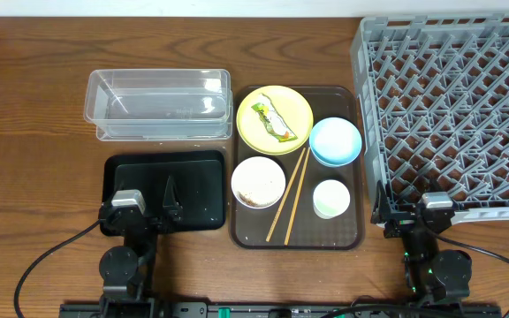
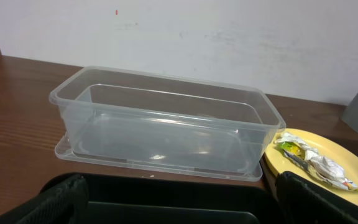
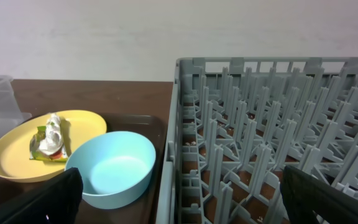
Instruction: Sort waste into correct bins and load items into the dishwasher rack
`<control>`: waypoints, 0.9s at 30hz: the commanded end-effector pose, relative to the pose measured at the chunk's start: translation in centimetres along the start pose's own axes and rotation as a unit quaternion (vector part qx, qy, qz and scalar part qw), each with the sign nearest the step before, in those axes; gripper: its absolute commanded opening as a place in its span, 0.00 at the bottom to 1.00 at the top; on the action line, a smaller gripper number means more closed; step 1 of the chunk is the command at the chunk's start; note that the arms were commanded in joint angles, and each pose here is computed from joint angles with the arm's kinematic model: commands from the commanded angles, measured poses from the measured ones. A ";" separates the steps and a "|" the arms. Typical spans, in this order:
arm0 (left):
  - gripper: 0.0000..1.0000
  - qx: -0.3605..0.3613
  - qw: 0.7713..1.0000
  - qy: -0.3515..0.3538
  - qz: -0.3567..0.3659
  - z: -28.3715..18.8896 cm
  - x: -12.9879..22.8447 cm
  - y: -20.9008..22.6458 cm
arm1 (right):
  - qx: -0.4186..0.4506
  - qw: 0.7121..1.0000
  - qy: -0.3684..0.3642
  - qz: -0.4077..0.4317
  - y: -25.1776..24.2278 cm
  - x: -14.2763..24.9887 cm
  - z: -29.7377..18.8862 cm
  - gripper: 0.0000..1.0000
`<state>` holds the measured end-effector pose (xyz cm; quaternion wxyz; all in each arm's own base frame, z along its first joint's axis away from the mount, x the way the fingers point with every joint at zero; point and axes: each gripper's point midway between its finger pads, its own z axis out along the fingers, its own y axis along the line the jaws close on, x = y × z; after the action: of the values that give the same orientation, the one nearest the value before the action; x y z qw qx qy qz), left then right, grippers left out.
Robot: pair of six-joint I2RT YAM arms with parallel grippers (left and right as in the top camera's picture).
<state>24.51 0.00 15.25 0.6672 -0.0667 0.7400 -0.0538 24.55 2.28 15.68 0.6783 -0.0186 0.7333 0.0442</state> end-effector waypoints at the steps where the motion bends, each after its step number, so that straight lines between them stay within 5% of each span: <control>1: 0.98 -0.012 1.000 0.024 0.005 0.0 1.5 0.6 | -0.010 1.000 0.003 -0.006 0.4 0.2 0.0 0.99; 18: 0.98 -0.028 0.994 0.097 -0.039 -0.5 0.7 0.4 | -0.003 0.999 0.032 0.018 0.3 -1.6 -0.6 0.99; 27: 0.98 -0.036 0.976 0.214 -0.038 0.2 -2.2 -0.8 | 0.003 0.990 0.142 0.017 0.4 -3.8 0.5 0.99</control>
<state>24.37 -0.01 16.09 0.5084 -0.1060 0.8527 -0.0564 24.77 2.42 17.67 0.5783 -0.0128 0.8144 0.0473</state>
